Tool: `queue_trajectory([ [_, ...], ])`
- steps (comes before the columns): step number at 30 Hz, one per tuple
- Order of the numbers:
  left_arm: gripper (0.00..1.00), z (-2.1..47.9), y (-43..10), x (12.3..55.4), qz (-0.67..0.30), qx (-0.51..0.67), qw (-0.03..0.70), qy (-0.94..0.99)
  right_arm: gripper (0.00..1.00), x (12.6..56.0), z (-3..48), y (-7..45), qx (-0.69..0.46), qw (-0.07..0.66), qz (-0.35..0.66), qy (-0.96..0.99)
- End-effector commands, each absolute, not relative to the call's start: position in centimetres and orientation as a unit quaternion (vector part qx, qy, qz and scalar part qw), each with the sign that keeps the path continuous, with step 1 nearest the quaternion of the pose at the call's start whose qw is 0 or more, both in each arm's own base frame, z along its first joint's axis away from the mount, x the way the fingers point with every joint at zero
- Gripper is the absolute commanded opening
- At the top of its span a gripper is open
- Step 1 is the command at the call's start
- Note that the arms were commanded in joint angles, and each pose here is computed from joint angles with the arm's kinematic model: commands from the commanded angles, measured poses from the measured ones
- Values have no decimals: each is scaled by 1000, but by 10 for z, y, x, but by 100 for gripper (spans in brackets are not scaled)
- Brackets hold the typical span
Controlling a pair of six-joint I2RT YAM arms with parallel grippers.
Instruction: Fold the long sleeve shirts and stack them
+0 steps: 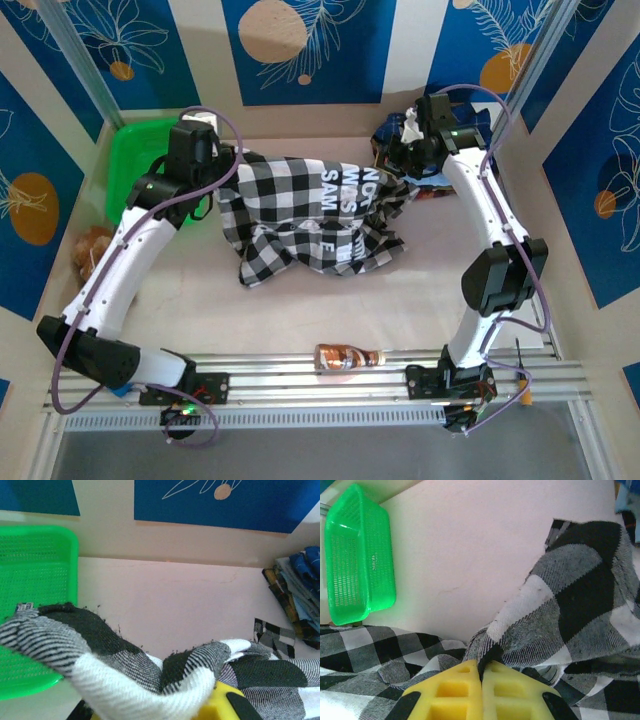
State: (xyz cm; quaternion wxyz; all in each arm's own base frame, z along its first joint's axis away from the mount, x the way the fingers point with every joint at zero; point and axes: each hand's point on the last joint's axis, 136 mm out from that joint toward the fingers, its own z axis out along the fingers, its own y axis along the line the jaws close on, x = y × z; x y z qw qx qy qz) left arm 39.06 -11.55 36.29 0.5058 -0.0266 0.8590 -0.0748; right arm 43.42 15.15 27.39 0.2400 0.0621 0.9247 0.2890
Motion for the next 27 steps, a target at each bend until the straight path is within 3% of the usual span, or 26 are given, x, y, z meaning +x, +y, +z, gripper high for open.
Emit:
queue_trajectory([
  [1, 7, 430, -103, 389, -102, -42, 592, 798, 0, 445, 335, 141, 32, 341, 295, 892],
  [10, 7, 564, -104, 415, -136, 0, 719, 681, 0, 519, 437, 142, 38, 447, 367, 815],
  [15, 8, 597, -110, 390, -152, 50, 753, 639, 0, 518, 472, 141, 17, 488, 375, 788],
  [19, 8, 538, -117, 359, -209, 50, 706, 675, 0, 484, 436, 144, 4, 449, 341, 826],
  [24, 10, 385, -120, 299, -300, -37, 571, 763, 0, 392, 354, 139, 31, 406, 348, 844],
  [27, 31, 274, -125, 259, -313, -107, 452, 828, 13, 328, 273, 129, 80, 332, 333, 879],
])
